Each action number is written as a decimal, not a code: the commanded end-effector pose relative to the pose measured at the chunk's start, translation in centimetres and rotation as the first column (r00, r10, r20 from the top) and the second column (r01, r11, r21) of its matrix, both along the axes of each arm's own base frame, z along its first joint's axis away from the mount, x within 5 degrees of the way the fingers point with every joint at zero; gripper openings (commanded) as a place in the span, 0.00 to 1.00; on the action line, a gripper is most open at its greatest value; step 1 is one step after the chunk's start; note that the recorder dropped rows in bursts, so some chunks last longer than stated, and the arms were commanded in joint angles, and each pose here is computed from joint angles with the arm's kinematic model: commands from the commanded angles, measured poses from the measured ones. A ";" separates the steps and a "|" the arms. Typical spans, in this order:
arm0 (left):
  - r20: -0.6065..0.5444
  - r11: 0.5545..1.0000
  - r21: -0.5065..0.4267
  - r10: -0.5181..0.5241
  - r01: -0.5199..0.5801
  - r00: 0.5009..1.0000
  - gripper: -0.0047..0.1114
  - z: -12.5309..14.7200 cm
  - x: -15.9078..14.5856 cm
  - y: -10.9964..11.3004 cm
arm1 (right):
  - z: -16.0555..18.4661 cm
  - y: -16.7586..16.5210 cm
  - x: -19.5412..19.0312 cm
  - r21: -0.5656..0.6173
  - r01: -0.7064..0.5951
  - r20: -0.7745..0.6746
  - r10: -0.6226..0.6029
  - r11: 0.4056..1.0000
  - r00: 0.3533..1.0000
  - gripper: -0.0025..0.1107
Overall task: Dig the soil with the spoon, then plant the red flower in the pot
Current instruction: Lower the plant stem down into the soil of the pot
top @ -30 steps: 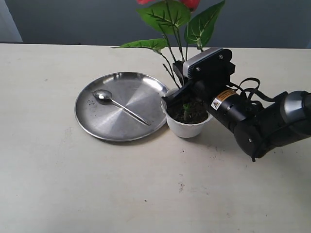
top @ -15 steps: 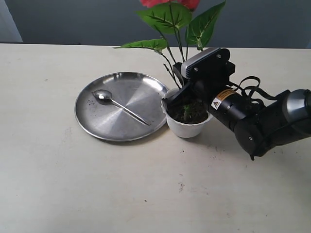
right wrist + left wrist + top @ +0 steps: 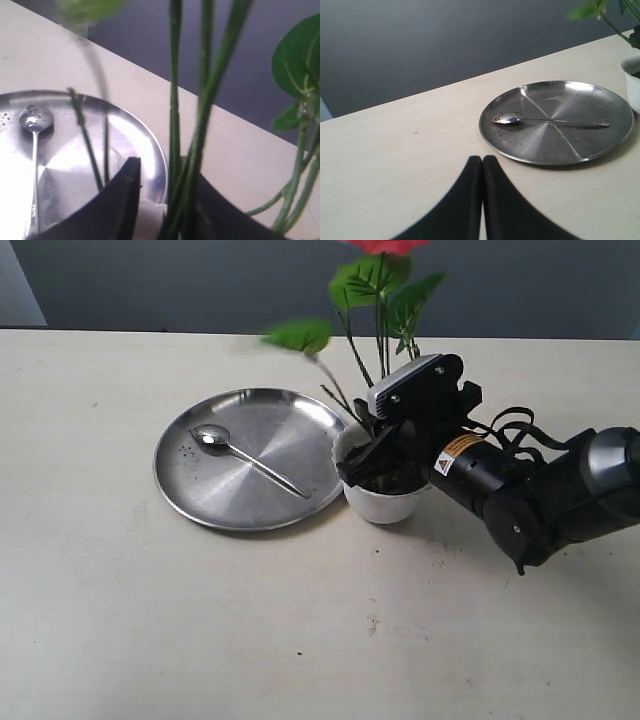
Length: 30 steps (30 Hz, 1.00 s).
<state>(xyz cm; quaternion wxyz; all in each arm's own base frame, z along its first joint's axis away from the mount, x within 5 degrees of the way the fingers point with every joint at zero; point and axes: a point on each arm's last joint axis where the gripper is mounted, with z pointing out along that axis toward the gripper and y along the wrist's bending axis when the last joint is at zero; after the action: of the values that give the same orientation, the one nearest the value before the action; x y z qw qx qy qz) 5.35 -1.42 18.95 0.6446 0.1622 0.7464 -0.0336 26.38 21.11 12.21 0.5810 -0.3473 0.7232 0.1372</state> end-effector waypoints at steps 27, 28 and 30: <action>0.013 1.000 -0.014 -0.006 0.006 1.000 0.04 0.2 0.0 -0.1 | -0.6 -1.0 -1.5 -0.147 -0.022 -0.180 -0.005 0.989 0.984 0.39; 0.013 1.000 -0.014 -0.006 0.006 1.000 0.04 0.2 0.0 -0.1 | -0.7 -1.1 -1.6 -0.152 -0.023 -0.186 -0.006 0.988 0.983 0.39; 0.013 1.000 -0.014 -0.006 0.006 1.000 0.04 0.2 0.0 -0.1 | -0.8 -1.1 -1.6 -0.159 -0.024 -0.195 -0.008 0.987 0.981 0.39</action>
<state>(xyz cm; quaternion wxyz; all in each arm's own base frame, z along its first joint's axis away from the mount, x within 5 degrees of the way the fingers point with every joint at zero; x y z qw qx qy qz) 5.35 -1.42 18.95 0.6446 0.1622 0.7464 -0.0336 25.11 20.11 11.71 0.4926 -0.3734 0.7773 0.1174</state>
